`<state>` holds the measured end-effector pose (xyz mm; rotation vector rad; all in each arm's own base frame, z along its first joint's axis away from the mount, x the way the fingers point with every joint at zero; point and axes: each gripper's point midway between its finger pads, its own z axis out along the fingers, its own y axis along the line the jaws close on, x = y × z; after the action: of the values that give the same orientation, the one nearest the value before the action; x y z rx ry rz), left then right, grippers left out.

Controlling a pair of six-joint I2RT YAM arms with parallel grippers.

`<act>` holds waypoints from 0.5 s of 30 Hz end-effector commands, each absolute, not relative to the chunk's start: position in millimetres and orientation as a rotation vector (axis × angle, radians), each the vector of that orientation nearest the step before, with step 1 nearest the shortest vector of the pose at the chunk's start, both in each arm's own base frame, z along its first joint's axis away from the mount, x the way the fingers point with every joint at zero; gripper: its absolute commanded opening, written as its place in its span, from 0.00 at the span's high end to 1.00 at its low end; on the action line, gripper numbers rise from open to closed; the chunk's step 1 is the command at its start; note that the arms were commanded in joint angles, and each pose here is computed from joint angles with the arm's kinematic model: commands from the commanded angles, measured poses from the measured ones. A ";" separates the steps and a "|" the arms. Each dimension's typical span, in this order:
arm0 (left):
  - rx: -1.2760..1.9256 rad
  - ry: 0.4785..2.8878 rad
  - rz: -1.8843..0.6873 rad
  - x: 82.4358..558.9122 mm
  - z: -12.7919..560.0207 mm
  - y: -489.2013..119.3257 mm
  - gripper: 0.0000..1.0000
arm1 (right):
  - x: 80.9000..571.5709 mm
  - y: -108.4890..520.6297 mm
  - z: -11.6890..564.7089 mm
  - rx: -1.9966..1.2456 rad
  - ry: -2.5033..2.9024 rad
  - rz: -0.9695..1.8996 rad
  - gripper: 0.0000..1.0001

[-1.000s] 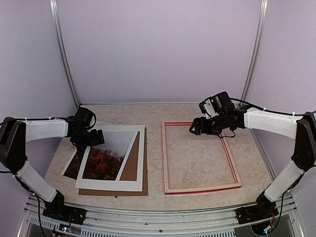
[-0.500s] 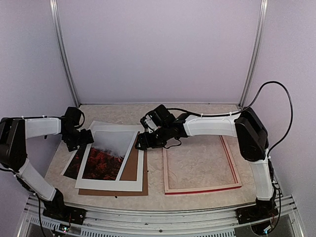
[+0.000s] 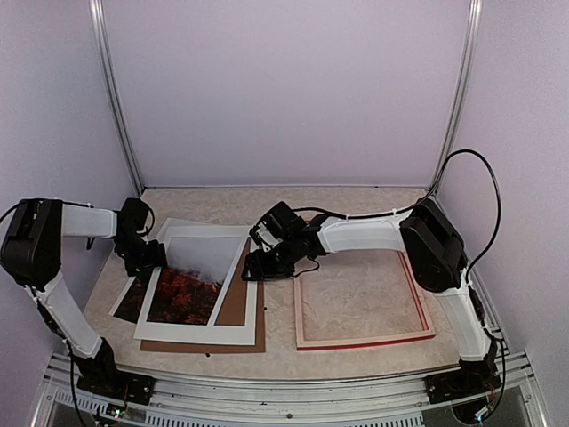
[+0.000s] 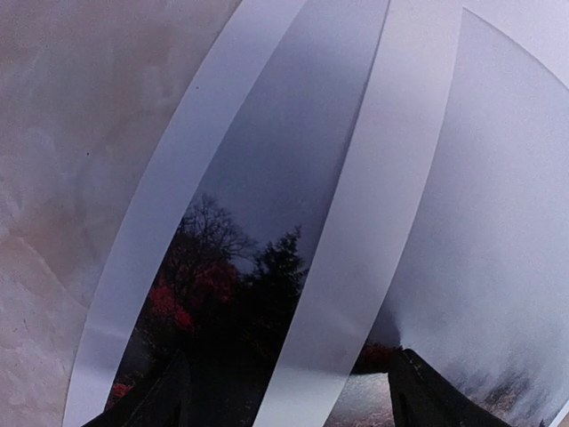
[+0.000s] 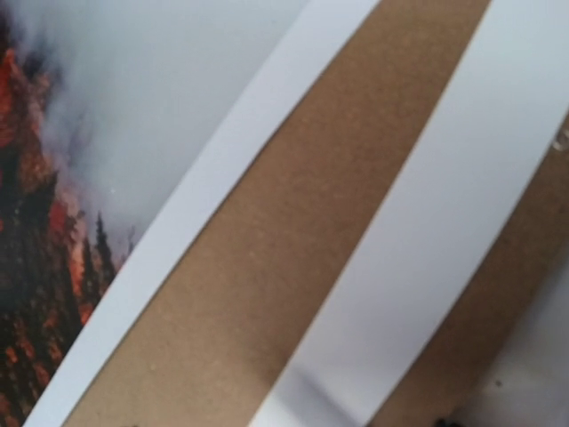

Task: Put the photo into the frame
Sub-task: Pick up the mat board from the photo.

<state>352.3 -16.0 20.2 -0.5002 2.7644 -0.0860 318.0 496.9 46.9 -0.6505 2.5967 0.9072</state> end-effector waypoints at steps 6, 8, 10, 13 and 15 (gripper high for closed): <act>-0.435 2.784 -0.251 352.6 17.4 -35.4 0.36 | 307.9 506.0 24.0 -0.656 2.647 0.933 0.33; -0.428 2.778 -0.292 352.2 18.8 -40.0 0.40 | 307.0 505.6 20.8 -0.652 2.655 0.931 0.34; -0.420 2.773 -0.321 351.9 20.4 -43.6 0.43 | 307.4 504.9 19.7 -0.648 2.658 0.928 0.34; -0.407 2.761 -0.361 352.1 24.3 -48.0 0.47 | 307.0 504.4 17.2 -0.643 2.662 0.928 0.34; -0.397 2.753 -0.383 352.8 26.9 -50.6 0.50 | 305.9 504.2 14.3 -0.643 2.668 0.932 0.34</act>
<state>355.0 -32.3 21.4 -0.4519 2.7625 -0.2405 318.6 499.5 42.1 -0.6257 2.6116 0.9186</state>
